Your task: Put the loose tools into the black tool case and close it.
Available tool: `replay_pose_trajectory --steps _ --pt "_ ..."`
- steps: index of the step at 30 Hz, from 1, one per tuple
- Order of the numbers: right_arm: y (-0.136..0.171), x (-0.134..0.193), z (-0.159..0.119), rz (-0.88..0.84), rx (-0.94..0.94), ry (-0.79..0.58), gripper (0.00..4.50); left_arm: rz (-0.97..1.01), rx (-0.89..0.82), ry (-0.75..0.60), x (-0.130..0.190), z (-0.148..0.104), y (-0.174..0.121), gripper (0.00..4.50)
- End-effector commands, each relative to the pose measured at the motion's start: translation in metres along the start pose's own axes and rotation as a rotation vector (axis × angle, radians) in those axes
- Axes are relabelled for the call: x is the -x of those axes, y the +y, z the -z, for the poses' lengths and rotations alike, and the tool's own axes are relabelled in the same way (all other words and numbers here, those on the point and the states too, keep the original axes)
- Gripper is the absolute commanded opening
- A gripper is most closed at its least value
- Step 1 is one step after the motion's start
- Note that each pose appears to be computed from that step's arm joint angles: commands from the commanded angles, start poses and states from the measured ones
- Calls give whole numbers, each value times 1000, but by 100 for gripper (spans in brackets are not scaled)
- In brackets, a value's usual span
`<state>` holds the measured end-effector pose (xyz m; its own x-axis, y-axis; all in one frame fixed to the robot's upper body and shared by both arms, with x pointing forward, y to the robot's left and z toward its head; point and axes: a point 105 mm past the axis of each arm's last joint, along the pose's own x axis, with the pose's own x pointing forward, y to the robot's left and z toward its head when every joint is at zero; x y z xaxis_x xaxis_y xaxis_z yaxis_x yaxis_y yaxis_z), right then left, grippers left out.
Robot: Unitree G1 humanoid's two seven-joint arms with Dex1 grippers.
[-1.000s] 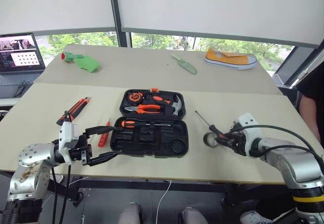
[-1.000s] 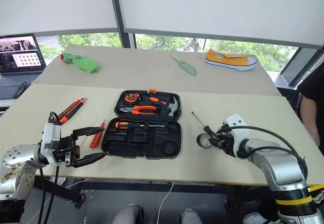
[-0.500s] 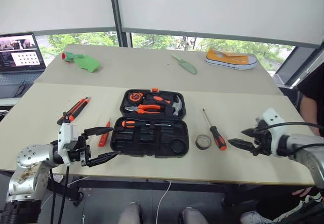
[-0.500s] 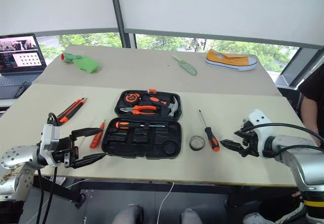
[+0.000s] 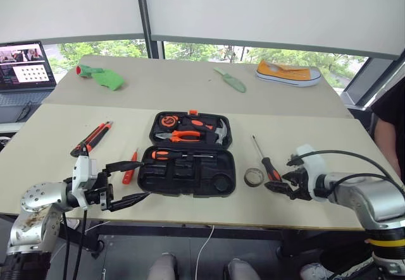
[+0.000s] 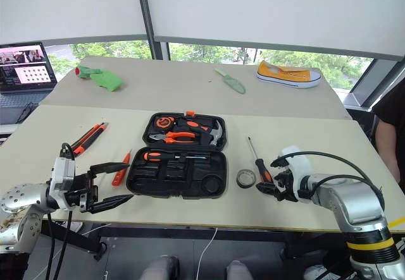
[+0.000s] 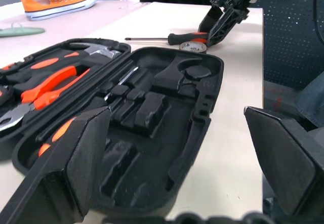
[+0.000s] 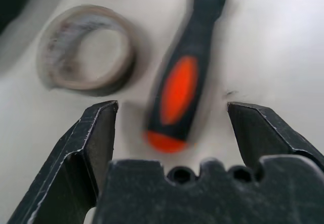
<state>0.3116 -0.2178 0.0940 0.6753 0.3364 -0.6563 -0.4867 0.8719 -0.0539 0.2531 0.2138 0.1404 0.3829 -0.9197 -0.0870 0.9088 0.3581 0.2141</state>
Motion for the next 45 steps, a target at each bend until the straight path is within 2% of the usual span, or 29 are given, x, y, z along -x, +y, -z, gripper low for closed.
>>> replay_pose_trajectory --steps 1,4,7,12,14,15,17,19,21,24,29,32,36,41,45 --pt "-15 1 -8 80 47 -7 401 6 -43 -17 1 -13 1 450" --pt "-18 -6 -15 93 40 -31 401 8 -44 -29 0 -16 2 450" --pt "-17 -12 -18 71 2 -50 334 27 -36 -47 -3 -20 0 450" --pt "-23 -9 -17 77 -4 -58 159 52 -21 -56 -6 -23 -5 450" --pt "-35 3 -21 123 81 -72 103 33 -13 -73 -6 -26 -5 450" --pt "-37 8 -28 118 79 -108 104 12 -8 -83 -5 -27 -4 450" --pt "-26 18 -59 32 200 -244 104 -29 0 -88 -2 -26 -2 450" --pt "0 24 -92 -101 358 -385 104 -88 1 -92 2 -25 1 450" --pt "35 23 -110 -266 521 -430 104 -166 -7 -91 7 -22 8 450" --pt "76 6 -124 -425 708 -396 104 -267 -15 -63 19 -14 17 450" --pt "123 -33 -133 -501 870 -249 104 -352 -13 -56 28 -9 21 450" --pt "124 -52 -130 -440 916 -149 104 -346 -11 -49 26 -8 17 450" --pt "122 -60 -127 -421 947 -102 104 -349 -12 -44 27 -7 16 450" --pt "125 -64 -127 -416 933 -91 104 -357 -11 -35 29 -7 16 450" --pt "128 -64 -128 -415 1008 -102 104 -355 -13 -36 28 -7 16 450"
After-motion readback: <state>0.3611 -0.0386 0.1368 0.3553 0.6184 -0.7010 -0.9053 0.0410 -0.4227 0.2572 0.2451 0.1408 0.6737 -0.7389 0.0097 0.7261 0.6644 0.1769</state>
